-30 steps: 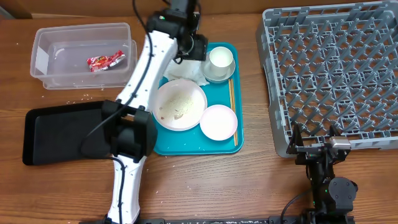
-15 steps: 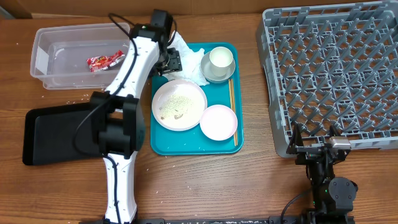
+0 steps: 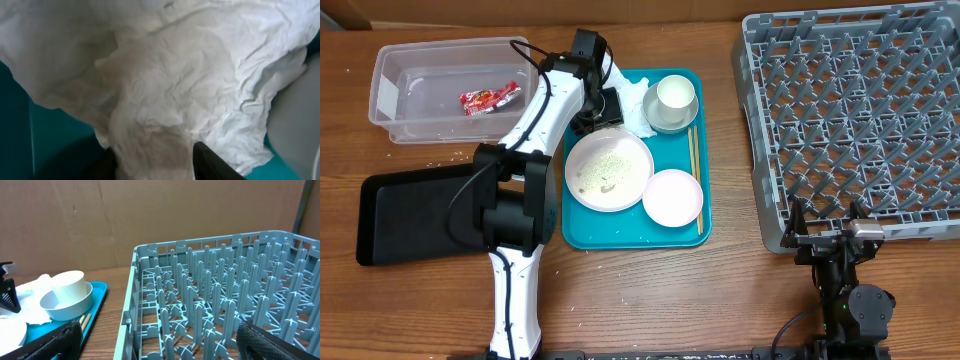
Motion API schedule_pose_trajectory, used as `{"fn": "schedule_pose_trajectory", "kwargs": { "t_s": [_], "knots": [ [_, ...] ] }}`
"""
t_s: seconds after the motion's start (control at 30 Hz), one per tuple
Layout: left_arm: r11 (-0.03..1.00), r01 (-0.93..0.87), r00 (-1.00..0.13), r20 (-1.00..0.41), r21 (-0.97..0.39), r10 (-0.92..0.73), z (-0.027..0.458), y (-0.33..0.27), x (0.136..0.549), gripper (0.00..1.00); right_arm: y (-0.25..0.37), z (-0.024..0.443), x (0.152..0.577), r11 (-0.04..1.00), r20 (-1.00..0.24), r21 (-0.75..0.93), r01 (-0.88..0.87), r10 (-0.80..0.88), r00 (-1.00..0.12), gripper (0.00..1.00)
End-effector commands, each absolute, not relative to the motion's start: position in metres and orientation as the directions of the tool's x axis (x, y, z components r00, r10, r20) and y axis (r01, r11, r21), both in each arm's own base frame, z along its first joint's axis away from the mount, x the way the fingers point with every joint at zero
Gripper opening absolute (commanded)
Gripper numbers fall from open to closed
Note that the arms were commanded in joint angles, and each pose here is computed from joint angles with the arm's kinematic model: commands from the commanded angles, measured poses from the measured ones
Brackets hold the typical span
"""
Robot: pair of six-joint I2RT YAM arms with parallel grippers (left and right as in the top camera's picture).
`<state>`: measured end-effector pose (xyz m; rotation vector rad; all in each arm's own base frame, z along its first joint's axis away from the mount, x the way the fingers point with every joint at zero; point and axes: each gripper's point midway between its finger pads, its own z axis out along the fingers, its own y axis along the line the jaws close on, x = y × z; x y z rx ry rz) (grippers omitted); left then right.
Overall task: Sort waste into correct bins and load items into the dishwasher
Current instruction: 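Move the left gripper back to the white napkin and grasp it, then carry the napkin left and release it into the clear bin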
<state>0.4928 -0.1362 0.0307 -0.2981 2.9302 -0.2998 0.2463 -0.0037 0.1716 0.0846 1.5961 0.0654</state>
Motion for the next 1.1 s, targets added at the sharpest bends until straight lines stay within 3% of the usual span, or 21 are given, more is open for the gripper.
{"fn": "schedule_pose_trajectory", "kwargs": {
  "t_s": [0.0,0.13,0.3,0.57,0.93,1.07],
  "knots": [
    [0.951,-0.199,-0.957,-0.161,-0.236,-0.241,0.033,-0.13,0.497,0.29,-0.004,0.17,0.246,0.996,-0.996,0.088,0.016,0.089,-0.022,1.0],
    [0.949,-0.209,-0.954,-0.163,-0.238,-0.251,0.036,-0.125,0.499,0.04,-0.004,0.17,0.246,0.996,-0.996,0.089,0.016,0.089,-0.022,1.0],
    [0.948,-0.212,-0.954,-0.16,-0.236,-0.253,0.055,-0.124,0.5,0.04,-0.004,0.17,0.246,0.996,-0.996,0.089,0.016,0.089,-0.022,1.0],
    [0.949,-0.201,-0.948,-0.195,-0.244,-0.251,0.136,-0.12,0.499,0.04,-0.004,0.17,0.246,0.996,-0.996,0.089,0.016,0.089,-0.022,1.0],
    [0.963,-0.224,-0.884,-0.385,-0.153,-0.267,0.207,-0.084,0.514,0.04,-0.004,0.17,0.246,0.996,-0.996,0.088,0.016,0.089,-0.022,1.0],
    [0.943,-0.272,-0.838,-0.435,-0.19,-0.33,0.22,-0.053,0.53,0.04,-0.004,0.17,0.246,0.996,-0.996,0.088,0.016,0.089,-0.022,1.0]
  ]
}}
